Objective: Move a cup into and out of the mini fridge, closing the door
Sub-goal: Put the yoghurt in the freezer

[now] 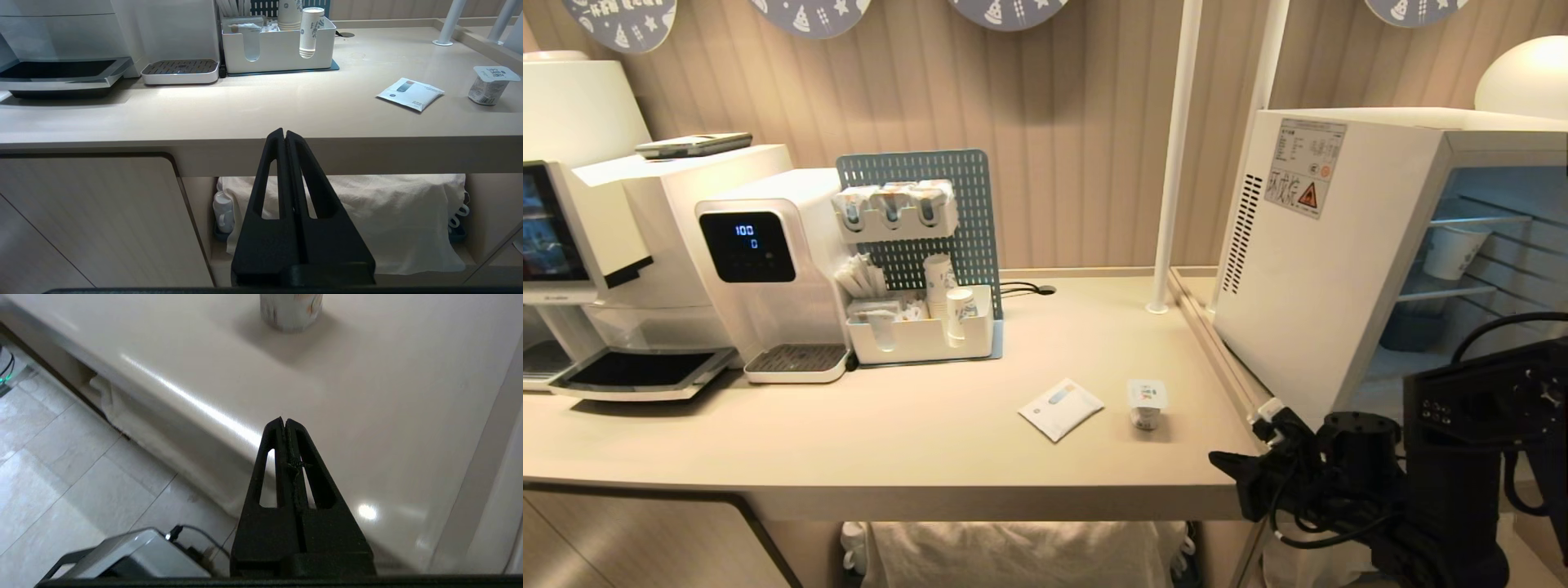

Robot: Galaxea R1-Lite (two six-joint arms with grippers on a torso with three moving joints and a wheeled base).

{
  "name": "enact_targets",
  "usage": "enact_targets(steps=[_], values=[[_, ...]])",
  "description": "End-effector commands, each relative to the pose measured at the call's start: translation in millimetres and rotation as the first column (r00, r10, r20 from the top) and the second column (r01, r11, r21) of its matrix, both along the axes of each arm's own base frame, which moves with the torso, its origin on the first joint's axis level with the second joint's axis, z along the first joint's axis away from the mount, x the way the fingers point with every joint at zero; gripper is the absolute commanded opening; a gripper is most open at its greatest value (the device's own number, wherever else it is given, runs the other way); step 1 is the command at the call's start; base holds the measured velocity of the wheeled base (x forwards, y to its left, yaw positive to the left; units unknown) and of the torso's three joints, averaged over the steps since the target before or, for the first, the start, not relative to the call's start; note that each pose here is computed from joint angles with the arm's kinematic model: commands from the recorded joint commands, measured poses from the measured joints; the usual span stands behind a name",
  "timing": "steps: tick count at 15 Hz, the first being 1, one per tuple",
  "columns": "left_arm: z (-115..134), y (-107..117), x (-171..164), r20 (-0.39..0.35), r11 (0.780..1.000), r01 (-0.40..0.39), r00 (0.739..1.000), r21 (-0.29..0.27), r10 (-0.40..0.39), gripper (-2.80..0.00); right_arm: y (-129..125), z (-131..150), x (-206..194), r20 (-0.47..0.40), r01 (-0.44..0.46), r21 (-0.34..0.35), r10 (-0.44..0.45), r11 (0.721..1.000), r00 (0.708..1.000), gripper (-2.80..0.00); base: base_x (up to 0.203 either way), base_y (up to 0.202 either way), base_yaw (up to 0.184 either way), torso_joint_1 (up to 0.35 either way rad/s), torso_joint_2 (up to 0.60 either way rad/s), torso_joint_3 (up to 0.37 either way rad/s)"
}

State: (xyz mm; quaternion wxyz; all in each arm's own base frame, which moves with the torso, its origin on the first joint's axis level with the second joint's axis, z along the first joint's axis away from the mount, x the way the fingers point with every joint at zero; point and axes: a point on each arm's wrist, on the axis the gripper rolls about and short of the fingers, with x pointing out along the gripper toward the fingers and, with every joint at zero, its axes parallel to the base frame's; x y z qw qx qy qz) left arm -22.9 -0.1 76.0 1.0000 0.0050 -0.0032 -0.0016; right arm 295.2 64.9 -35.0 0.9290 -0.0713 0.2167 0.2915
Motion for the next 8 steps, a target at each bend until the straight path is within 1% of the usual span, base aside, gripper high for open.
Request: enact_targets(steps=[1, 2, 3, 8], values=[[0.1, 0.0, 0.1, 0.0, 1.0, 0.001, 1.0, -0.001, -0.001, -2.8, -5.5, -4.2, -12.4, -0.047, 0.001, -0.008, -0.001, 1.0, 0.999, -2.8, 0.0, 0.0, 0.0, 0.0, 0.0, 0.0], [-0.2, 0.0, 0.2, -0.001, 1.0, 0.0, 1.0, -0.001, 0.0, -2.8, -11.5, -3.7, -12.7, -0.052, 0.012, -0.002, -0.012, 1.0, 0.999, -2.8, 0.0, 0.0, 0.0, 0.0, 0.0, 0.0], [-0.2, 0.0, 0.2, -0.002, 1.0, 0.0, 1.0, -0.001, 0.0, -2.8, -13.1, -4.9, -12.2, -0.056, 0.002, 0.008, -0.001, 1.0, 0.998, -2.8, 0.0, 0.0, 0.0, 0.0, 0.0, 0.0], [0.1, 0.0, 0.1, 0.0, 1.0, 0.001, 1.0, -0.001, -0.001, -2.8, -16.1, -9.0, -11.0, -0.066, 0.005, 0.011, -0.004, 1.0, 0.998, -2.8, 0.0, 0.0, 0.0, 0.0, 0.0, 0.0]])
